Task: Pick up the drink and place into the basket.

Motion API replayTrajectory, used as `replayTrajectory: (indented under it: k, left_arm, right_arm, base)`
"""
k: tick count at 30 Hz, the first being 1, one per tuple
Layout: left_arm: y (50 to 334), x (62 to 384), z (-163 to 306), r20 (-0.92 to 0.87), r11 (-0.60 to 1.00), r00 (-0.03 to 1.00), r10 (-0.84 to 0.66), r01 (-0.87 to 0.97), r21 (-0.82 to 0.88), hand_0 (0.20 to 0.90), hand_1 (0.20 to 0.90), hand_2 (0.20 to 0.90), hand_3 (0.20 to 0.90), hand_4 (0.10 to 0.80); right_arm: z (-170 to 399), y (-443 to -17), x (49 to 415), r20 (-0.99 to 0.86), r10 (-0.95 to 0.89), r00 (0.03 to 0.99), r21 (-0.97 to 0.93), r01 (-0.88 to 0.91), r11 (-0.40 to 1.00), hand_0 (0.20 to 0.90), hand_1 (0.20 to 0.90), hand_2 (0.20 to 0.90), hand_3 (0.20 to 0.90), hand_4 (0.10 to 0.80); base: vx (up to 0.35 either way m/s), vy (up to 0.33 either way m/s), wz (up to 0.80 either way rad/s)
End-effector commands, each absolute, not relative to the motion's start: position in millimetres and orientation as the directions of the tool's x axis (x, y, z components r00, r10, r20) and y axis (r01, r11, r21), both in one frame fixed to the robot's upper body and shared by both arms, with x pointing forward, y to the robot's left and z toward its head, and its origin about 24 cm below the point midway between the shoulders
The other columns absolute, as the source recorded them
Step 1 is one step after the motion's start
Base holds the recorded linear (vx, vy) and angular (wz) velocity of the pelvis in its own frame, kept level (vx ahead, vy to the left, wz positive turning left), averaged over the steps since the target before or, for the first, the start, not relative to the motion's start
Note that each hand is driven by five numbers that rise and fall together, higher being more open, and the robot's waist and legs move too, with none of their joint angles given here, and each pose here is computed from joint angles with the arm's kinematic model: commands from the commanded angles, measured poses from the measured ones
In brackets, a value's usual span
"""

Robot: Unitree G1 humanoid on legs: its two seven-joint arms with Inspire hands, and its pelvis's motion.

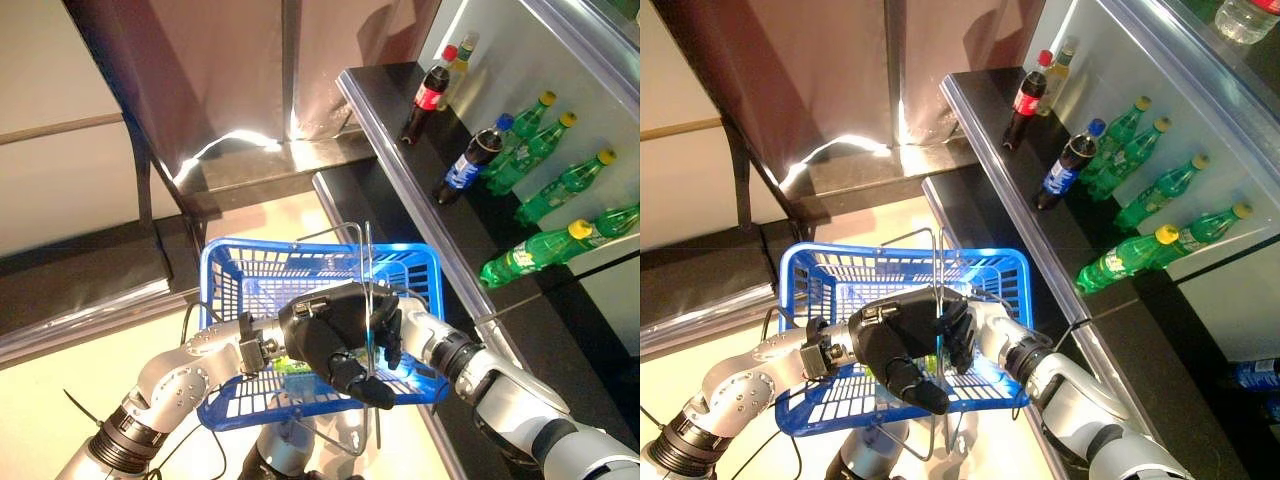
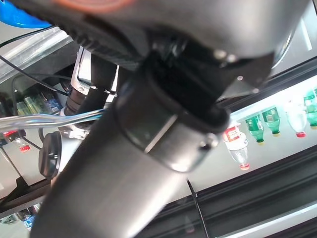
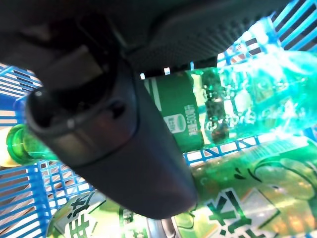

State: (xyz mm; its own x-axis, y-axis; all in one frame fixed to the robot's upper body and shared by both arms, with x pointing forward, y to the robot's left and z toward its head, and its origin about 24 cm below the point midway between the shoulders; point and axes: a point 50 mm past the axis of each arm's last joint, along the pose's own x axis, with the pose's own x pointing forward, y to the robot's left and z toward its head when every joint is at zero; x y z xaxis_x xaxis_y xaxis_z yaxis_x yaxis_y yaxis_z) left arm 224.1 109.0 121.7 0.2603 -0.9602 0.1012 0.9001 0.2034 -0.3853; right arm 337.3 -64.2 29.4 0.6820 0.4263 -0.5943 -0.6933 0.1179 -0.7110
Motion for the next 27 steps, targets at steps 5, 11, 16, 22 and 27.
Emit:
replayTrajectory:
  k: [5, 11, 16, 22, 27]
  left_arm:
    - [66.9, 183.3, 202.4, 0.617, -0.283, -0.188, -0.765, 0.957, -0.059, 0.300, 0.300, 0.300, 0.200, 0.100]
    - [74.7, 192.4, 199.3, 0.631, -0.168, -0.065, -0.773, 0.980, -0.104, 0.300, 0.300, 0.300, 0.200, 0.100]
    - [88.4, 203.1, 196.3, 0.654, -0.032, 0.073, -0.753, 0.989, -0.147, 0.300, 0.300, 0.300, 0.200, 0.100]
    - [101.5, 215.7, 195.6, 0.661, 0.151, 0.248, -0.709, 0.968, -0.201, 0.300, 0.300, 0.300, 0.200, 0.100]
    - [107.3, 221.0, 196.2, 0.663, 0.233, 0.324, -0.675, 0.946, -0.226, 0.300, 0.300, 0.300, 0.200, 0.100]
  right_arm:
    - [36.5, -45.7, 339.2, -0.543, 0.464, 0.700, -0.751, -0.652, 0.104, 0.900, 0.900, 0.900, 0.900, 0.800]
    - [43.2, -52.5, 340.0, -0.494, 0.469, 0.732, -0.768, -0.620, 0.161, 0.900, 0.900, 0.900, 0.900, 0.800]
    - [54.8, -59.5, 337.9, -0.442, 0.477, 0.760, -0.783, -0.586, 0.208, 0.900, 0.900, 0.900, 0.900, 0.800]
    - [70.4, -74.1, 336.0, -0.361, 0.480, 0.799, -0.801, -0.530, 0.279, 0.900, 0.900, 0.900, 0.900, 0.800]
    - [78.6, -80.6, 333.8, -0.318, 0.487, 0.813, -0.805, -0.503, 0.314, 0.900, 0.900, 0.900, 0.900, 0.800]
  base:
    - [0.000, 0.000, 0.00]
    - [-0.012, 0.026, -0.01]
    - [-0.038, 0.060, -0.08]
    - [-0.006, 0.002, -0.19]
    - [-0.013, 0.003, -0.15]
